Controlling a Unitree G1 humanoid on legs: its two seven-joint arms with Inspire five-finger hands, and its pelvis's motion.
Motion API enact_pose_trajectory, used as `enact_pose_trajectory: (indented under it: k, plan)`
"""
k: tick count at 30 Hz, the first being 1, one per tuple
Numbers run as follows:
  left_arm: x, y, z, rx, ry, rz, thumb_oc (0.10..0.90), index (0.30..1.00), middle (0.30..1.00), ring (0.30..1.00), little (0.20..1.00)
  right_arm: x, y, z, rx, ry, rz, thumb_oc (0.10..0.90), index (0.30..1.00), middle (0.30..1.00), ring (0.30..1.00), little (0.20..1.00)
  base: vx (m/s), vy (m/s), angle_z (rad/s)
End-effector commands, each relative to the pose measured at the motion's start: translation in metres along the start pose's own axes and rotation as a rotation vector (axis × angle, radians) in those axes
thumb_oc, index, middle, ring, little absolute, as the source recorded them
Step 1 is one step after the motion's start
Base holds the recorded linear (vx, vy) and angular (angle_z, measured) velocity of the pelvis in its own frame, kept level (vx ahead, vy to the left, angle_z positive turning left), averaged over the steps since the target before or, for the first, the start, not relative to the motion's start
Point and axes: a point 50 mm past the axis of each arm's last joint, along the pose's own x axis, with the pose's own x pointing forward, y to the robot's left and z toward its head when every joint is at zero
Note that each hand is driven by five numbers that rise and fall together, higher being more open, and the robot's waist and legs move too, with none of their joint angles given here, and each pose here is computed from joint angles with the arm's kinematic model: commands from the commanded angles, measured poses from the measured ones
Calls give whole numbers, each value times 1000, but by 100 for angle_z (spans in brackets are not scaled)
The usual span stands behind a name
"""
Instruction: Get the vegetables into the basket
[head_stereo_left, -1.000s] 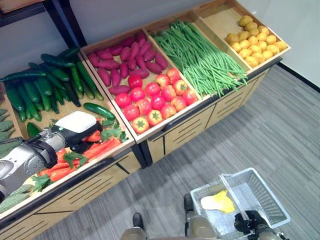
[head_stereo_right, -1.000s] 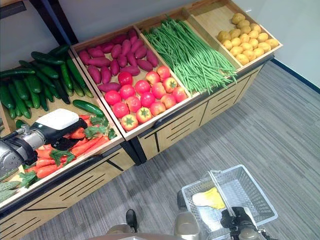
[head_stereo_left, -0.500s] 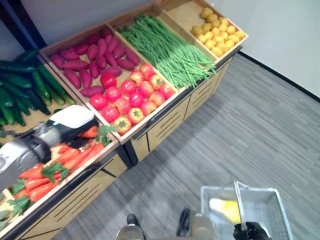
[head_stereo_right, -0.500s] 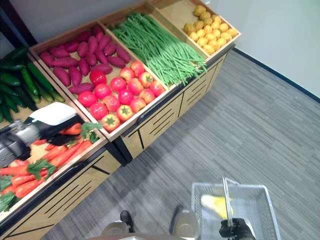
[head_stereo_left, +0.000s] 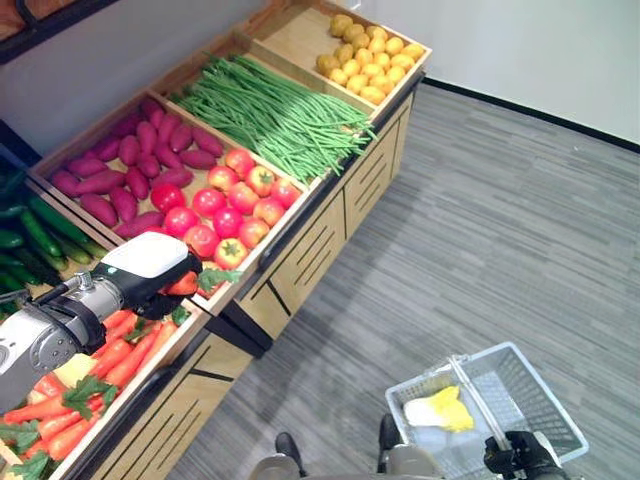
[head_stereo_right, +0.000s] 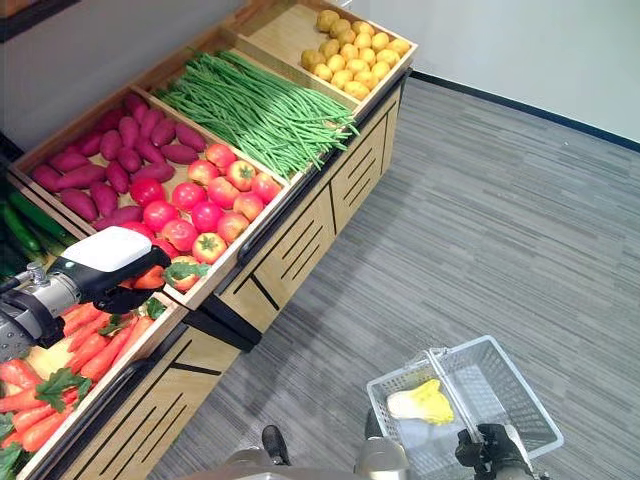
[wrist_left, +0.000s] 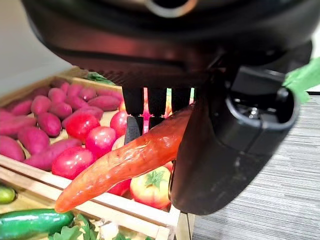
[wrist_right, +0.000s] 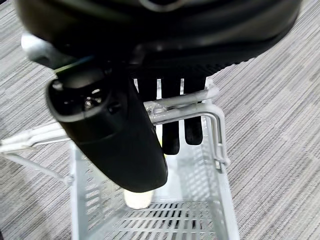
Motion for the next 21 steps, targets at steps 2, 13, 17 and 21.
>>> enact_pose_trajectory:
  k: [2, 13, 17, 21]
  plan:
    - [3, 62, -14, 30, 41, 254, 400, 300, 300, 300, 300, 0, -32, 0, 10, -29, -102, 400, 300, 300, 300, 300, -35, -109, 9]
    - [6, 48, -4, -41, 1, 277, 400, 300, 300, 300, 300, 4, -51, 17, -22, -73, -141, 400, 300, 300, 300, 300, -19, -58, -54]
    - [2, 44, -1, -59, -17, 264, 400, 300, 300, 300, 300, 4, -49, 20, -42, -82, -123, 400, 300, 300, 300, 300, 53, 224, -112]
    - [0, 48, -2, -52, -15, 264, 400, 300, 300, 300, 300, 6, -43, 22, -48, -76, -102, 400, 300, 300, 300, 300, 65, 259, -39]
